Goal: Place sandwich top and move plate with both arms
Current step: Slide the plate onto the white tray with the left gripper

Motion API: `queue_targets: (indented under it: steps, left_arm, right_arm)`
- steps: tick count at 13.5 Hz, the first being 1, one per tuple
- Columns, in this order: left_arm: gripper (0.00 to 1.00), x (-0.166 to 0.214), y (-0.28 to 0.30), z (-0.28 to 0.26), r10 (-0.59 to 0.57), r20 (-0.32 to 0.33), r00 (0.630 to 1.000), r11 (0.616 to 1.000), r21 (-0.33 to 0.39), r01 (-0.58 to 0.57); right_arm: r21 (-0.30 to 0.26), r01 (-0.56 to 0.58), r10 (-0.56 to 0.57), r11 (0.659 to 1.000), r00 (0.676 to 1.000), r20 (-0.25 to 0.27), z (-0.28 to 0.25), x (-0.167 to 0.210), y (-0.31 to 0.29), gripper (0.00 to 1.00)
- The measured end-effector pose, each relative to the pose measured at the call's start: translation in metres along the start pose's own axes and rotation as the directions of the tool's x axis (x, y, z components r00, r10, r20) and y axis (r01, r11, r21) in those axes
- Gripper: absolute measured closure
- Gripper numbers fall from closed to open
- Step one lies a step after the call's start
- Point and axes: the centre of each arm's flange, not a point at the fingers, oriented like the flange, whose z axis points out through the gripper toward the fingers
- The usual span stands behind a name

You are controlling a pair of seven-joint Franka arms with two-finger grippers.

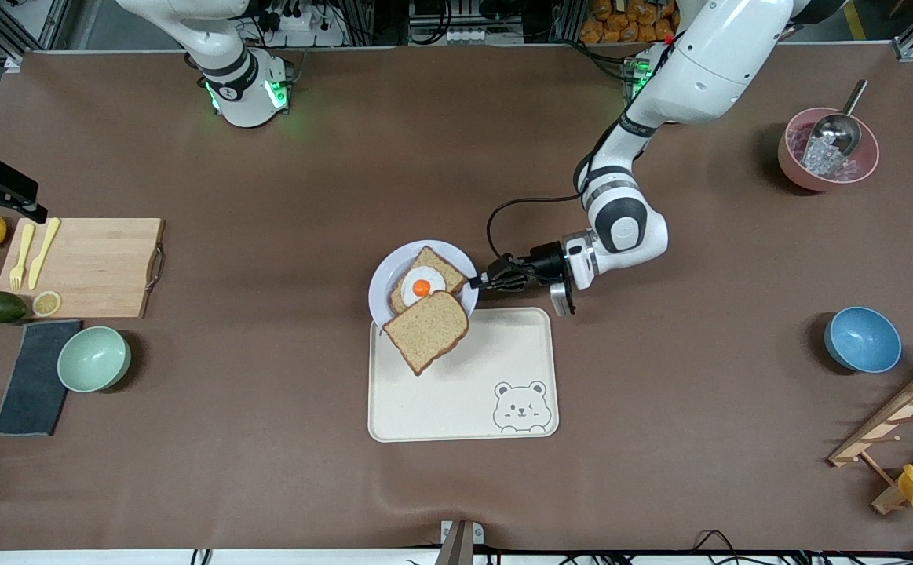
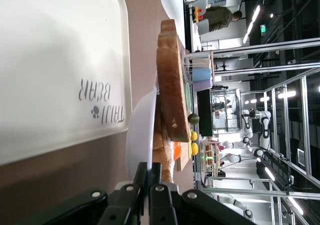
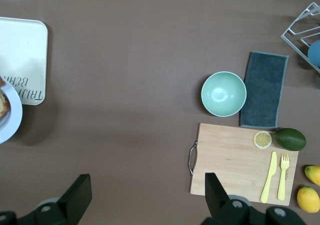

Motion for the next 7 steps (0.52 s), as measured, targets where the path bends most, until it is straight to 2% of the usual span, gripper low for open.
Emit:
queue_targets:
  steps: [7]
  left_arm:
    - [0.95, 0.044, 0.019, -0.013, 0.038, -0.068, 0.997, 0.998, -0.046, -0.041]
  right_arm:
    - [0.002, 0.0, 0.0, 1.0, 1.0, 0.011, 0.003, 0.0, 0.0, 0.0]
